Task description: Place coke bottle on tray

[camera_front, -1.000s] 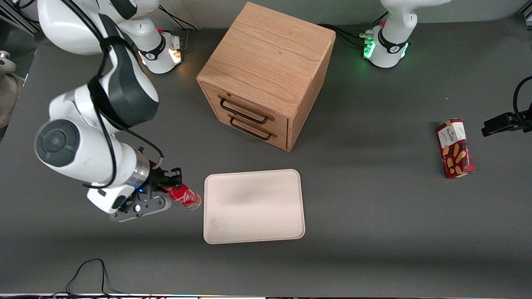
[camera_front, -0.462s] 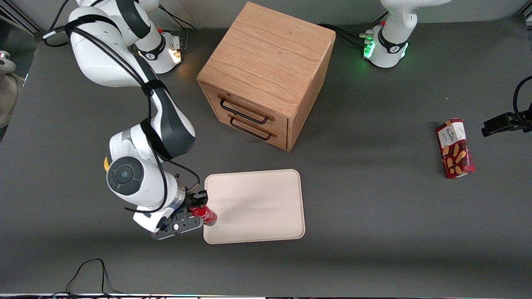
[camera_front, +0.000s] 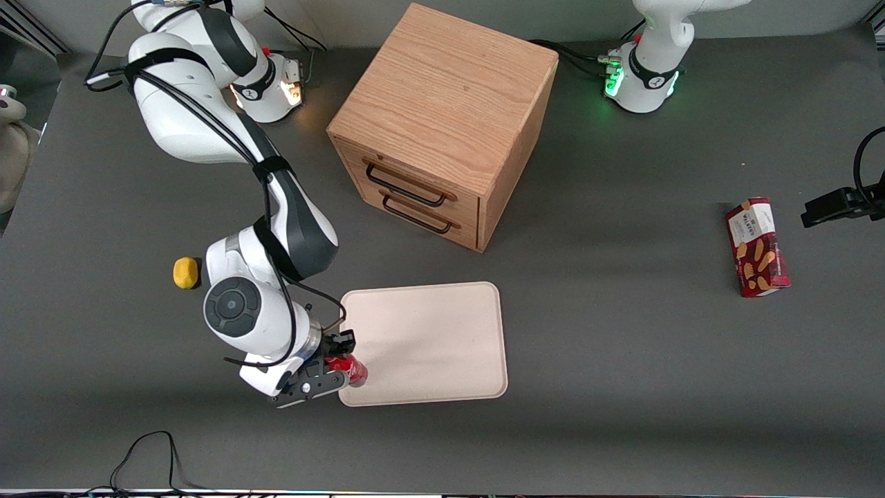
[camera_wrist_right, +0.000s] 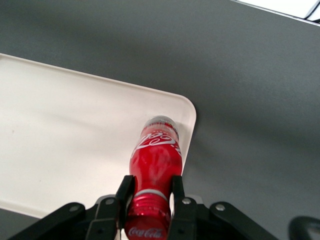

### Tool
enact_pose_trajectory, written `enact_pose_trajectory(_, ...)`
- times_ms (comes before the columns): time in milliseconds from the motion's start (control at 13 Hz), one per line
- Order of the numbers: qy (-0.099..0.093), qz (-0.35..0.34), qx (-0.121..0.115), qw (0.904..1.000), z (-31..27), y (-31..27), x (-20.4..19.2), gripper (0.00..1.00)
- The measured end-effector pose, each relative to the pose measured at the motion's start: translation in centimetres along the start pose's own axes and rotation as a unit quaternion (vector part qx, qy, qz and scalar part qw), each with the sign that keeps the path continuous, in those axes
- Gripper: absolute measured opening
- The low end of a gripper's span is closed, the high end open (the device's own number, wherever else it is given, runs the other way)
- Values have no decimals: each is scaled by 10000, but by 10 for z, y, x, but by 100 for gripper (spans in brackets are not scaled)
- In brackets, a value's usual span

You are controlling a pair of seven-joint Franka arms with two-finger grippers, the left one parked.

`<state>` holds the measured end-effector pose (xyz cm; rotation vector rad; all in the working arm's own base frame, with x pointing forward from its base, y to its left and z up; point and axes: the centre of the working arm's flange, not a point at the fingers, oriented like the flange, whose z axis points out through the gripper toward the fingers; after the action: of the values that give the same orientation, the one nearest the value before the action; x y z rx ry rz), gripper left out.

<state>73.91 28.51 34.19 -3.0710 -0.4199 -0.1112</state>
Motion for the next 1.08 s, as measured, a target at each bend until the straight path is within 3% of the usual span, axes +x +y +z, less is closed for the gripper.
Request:
enact_pose_trajectory(538, 66, 29, 14, 10000, 22, -3, 1, 36)
enact_pose_trajectory(692, 142, 42, 24, 9999, 25, -4, 2, 41)
enact_pose_trajectory(769, 204, 47, 21, 9998, 24, -4, 3, 46)
enact_pose_trajectory(1077, 287, 42, 7, 9996, 29, -5, 4, 87)
